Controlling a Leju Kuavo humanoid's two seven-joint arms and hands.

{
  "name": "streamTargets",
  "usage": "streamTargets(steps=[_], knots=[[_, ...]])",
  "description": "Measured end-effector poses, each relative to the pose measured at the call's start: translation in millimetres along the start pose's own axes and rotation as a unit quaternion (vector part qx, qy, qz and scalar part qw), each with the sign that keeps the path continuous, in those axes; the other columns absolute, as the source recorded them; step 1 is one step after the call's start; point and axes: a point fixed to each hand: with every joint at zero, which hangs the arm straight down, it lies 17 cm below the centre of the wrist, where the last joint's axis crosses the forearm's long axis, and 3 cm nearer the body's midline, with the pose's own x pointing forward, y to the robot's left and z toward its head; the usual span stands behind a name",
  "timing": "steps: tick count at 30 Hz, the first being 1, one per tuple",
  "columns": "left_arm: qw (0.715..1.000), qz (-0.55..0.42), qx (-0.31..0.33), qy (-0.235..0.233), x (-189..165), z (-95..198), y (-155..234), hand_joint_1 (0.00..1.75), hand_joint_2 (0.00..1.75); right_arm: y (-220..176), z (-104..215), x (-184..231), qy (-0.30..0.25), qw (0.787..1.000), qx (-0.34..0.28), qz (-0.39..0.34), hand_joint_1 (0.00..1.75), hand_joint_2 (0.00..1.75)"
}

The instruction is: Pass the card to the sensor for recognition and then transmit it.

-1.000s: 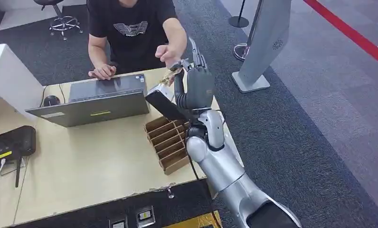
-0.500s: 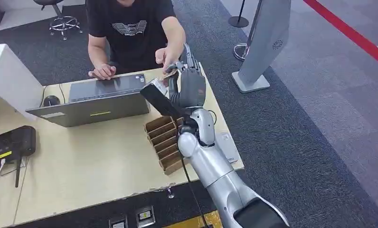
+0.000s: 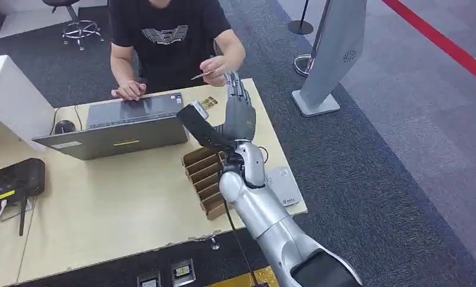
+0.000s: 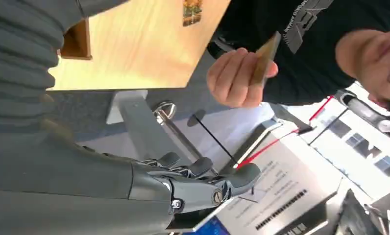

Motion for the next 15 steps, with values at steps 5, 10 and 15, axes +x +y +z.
streamTargets(steps=[5, 10, 15], knots=[[1.0, 0.005, -0.001, 0.005, -2, 0, 0, 0.0, 0.0, -2, 4, -14, 0.018, 1.0, 0.002, 0.008, 0.0, 1.75], [1.0, 0.011, -0.004, 0.013, -7, 0, -2, 0.0, 0.0, -23, 6, -54, 0.062, 0.997, -0.016, 0.047, 0.0, 1.75], [1.0, 0.009, -0.006, 0.015, -13, -1, -3, 0.0, 0.0, -65, 12, -108, 0.108, 0.988, -0.05, 0.096, 0.0, 1.75]])
